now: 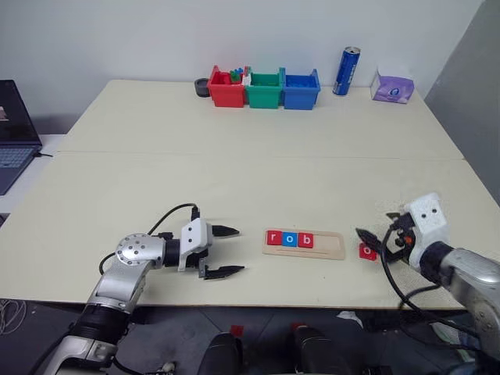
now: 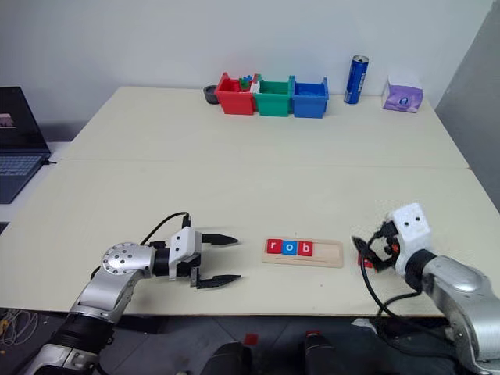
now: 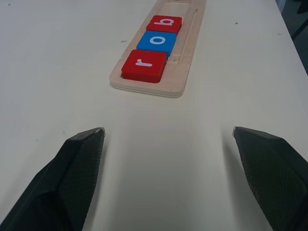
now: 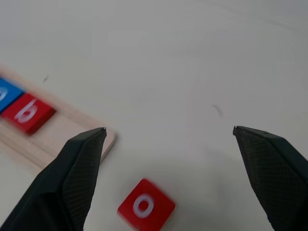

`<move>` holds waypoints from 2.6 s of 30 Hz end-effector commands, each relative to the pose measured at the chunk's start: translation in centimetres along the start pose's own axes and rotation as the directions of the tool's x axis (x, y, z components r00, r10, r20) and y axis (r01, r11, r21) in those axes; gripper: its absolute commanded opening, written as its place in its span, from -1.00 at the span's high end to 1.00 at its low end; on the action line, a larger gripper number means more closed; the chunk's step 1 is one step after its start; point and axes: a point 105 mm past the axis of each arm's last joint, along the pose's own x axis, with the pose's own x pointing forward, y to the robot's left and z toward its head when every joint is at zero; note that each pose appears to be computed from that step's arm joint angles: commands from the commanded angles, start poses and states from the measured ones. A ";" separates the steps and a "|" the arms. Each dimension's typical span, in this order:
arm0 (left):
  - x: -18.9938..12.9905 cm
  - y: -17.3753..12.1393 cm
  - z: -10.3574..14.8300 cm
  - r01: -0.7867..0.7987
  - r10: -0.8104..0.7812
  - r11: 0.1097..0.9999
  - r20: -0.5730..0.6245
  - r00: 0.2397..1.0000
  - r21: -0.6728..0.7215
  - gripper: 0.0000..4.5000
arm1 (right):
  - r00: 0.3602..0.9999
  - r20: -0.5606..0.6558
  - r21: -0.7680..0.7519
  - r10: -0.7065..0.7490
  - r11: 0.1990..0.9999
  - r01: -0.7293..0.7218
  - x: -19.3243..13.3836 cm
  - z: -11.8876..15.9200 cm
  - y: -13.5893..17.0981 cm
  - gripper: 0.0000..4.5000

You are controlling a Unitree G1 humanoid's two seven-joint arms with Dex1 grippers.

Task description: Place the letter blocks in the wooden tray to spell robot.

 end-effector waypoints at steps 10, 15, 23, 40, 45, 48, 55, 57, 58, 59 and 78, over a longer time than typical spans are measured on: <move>0.2 0.1 1.4 -0.004 0.003 0.999 0.015 1.000 0.044 -1.00 | 0.961 -0.113 -0.163 0.251 0.950 -0.267 1.4 -2.3 -1.3 -0.99; 0.3 0.2 2.2 -0.006 0.005 0.999 0.016 1.000 0.049 -1.00 | 0.937 -0.163 -0.175 0.309 0.926 -0.335 1.9 -3.0 -1.1 -0.99; -0.1 0.3 2.4 -0.011 0.011 0.999 0.007 1.000 0.051 -1.00 | 0.932 -0.174 -0.162 0.318 0.924 -0.345 2.4 -3.3 -1.3 -0.08; -0.5 0.3 1.4 -0.034 0.034 0.999 -0.007 0.999 0.041 -1.00 | 0.865 -0.134 -0.372 0.484 0.784 -0.496 4.7 2.7 4.0 0.37; -0.3 0.3 1.5 -0.044 0.044 0.998 -0.003 0.999 0.044 -1.00 | 0.856 -0.148 -0.406 0.496 0.759 -0.510 6.3 2.9 4.4 0.37; -0.3 0.3 1.6 -0.047 0.047 0.998 -0.001 0.999 0.044 -1.00 | 0.850 -0.162 -0.409 0.501 0.750 -0.520 6.8 2.9 4.4 0.37; -0.8 0.0 1.3 -0.059 0.059 0.998 -0.007 0.998 0.038 -1.00 | 0.835 -0.157 -0.405 0.528 0.736 -0.542 7.0 3.3 4.4 0.37; -0.9 -0.1 1.1 -0.062 0.062 0.997 -0.010 0.998 0.036 -1.00 | 0.832 -0.157 -0.405 0.533 0.733 -0.546 7.1 3.4 4.4 0.37; -1.0 -0.2 1.0 -0.063 0.064 0.997 -0.011 0.998 0.035 -1.00 | 0.831 -0.158 -0.407 0.534 0.731 -0.547 7.2 3.4 4.5 0.37; -1.0 -0.2 1.0 -0.065 0.065 0.997 -0.013 0.998 0.034 -1.00 | 0.829 -0.159 -0.408 0.537 0.728 -0.550 7.3 3.4 4.5 0.37; -0.6 -0.2 1.2 -0.070 0.071 0.997 -0.008 0.997 0.032 -1.00 | 0.833 -0.152 -0.422 0.532 0.727 -0.542 7.7 4.0 4.3 -0.99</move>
